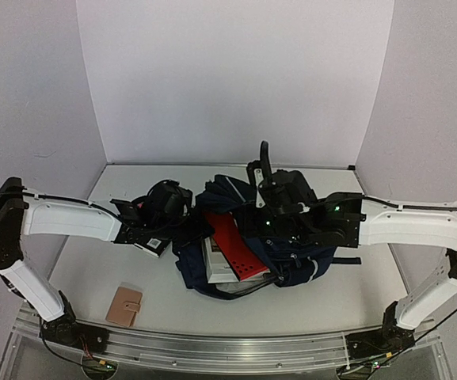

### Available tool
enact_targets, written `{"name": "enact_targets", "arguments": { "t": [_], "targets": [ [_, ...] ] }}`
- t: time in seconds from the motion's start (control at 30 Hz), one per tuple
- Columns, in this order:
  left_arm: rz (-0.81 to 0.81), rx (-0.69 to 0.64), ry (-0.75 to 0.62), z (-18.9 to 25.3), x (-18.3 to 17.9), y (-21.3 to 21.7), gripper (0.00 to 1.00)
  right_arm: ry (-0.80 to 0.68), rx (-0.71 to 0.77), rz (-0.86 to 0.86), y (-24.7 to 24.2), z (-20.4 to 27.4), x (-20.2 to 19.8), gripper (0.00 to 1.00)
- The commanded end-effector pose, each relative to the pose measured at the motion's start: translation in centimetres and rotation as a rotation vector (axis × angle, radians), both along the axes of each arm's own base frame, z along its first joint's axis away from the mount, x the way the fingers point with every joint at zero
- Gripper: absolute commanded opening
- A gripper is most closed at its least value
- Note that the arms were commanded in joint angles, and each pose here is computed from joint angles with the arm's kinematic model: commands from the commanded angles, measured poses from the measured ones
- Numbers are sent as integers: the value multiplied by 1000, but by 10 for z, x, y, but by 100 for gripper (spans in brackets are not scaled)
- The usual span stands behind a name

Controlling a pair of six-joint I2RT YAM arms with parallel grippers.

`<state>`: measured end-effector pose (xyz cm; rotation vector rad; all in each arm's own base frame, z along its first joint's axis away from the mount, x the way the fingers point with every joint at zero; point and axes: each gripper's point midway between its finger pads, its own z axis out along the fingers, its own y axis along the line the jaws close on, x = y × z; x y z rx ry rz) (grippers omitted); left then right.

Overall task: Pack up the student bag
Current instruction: Place the files in the student bag.

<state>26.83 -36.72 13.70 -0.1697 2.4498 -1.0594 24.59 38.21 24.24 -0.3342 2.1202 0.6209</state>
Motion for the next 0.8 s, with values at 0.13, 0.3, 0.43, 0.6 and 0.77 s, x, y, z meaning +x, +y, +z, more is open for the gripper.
{"name": "enact_targets", "arguments": {
  "t": [0.13, 0.3, 0.43, 0.6, 0.77],
  "targets": [
    [13, -117, -93, 33, 9, -8, 23, -64, 97, -89, -12, 12, 2, 0],
    [-25, -121, -65, 41, -23, 21, 50, -81, -19, -183, -48, -18, 11, 0],
    [7, -62, -5, 40, -47, 60, 61, -77, -96, -189, -63, -38, 18, 0],
    [124, 32, 3, 37, -52, 108, 76, -46, -177, -235, -87, -64, 29, 0],
    [137, -77, -11, 46, -38, 114, 83, 18, -168, -343, -122, -74, 39, 13]
  ]
}}
